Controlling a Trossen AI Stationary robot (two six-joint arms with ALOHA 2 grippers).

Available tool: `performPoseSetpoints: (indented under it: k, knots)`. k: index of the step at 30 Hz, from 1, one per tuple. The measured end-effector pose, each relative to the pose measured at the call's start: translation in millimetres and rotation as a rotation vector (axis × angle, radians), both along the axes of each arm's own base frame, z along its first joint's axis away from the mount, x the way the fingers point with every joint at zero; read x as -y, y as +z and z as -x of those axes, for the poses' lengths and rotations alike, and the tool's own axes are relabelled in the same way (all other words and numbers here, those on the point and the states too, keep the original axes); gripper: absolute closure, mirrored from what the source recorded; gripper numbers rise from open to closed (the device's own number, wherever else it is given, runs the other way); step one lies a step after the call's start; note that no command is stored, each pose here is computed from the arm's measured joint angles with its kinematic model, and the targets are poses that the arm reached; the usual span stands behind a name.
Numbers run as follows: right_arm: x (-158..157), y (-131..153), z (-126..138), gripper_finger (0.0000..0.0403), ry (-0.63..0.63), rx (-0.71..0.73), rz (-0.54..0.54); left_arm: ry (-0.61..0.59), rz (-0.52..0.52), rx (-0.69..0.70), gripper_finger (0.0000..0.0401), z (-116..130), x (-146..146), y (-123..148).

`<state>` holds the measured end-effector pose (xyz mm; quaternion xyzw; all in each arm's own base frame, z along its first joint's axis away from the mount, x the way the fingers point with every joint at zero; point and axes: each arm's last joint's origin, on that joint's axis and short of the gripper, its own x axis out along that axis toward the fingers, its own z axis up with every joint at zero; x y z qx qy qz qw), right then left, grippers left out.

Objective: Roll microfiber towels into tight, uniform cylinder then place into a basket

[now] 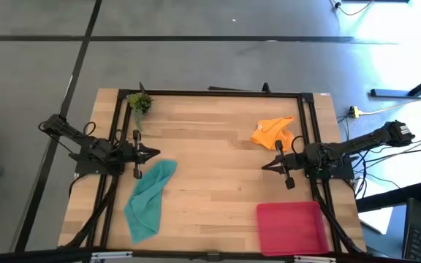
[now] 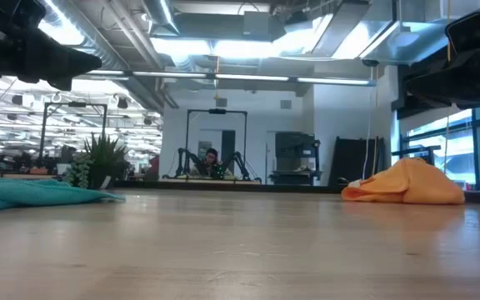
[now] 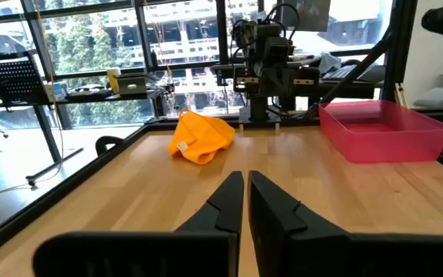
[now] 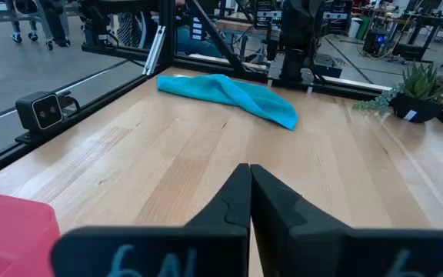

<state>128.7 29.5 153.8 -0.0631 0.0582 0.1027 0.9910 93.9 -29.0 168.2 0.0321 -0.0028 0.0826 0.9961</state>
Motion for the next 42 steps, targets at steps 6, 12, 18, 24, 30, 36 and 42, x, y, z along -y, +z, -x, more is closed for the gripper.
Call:
performPoseSetpoints:
  k: [6,12,18,24,30,36,42]
  knots:
    - [0.0,-0.1,0.0,0.0395,0.0,0.0,0.0,0.0,0.0,0.0,0.0387,0.0,0.0,0.0]
    - [0.0,0.0,0.0,0.0395,0.0,0.0,0.0,0.0,0.0,0.0,0.0387,0.0,0.0,0.0]
    - [0.0,0.0,0.0,0.0395,0.0,0.001,-0.002,0.0,-0.001,0.0,0.0387,0.0,0.0,-0.1]
    - [-0.1,3.4,-0.4,0.0395,0.003,0.04,0.018,0.0,0.0,0.0,0.0387,0.0,0.0,-0.1]
    - [0.0,2.0,-0.2,0.0395,0.003,0.026,0.02,0.0,0.0,0.0,0.0387,0.0,0.0,0.0]
    - [0.0,3.1,-0.3,0.0395,0.005,0.041,0.041,0.0,0.0,0.0,0.0387,0.0,0.0,0.0]
    - [-0.1,2.7,-0.3,0.0395,0.008,0.042,0.065,0.0,0.0,0.0,0.0387,0.0,0.0,0.0]
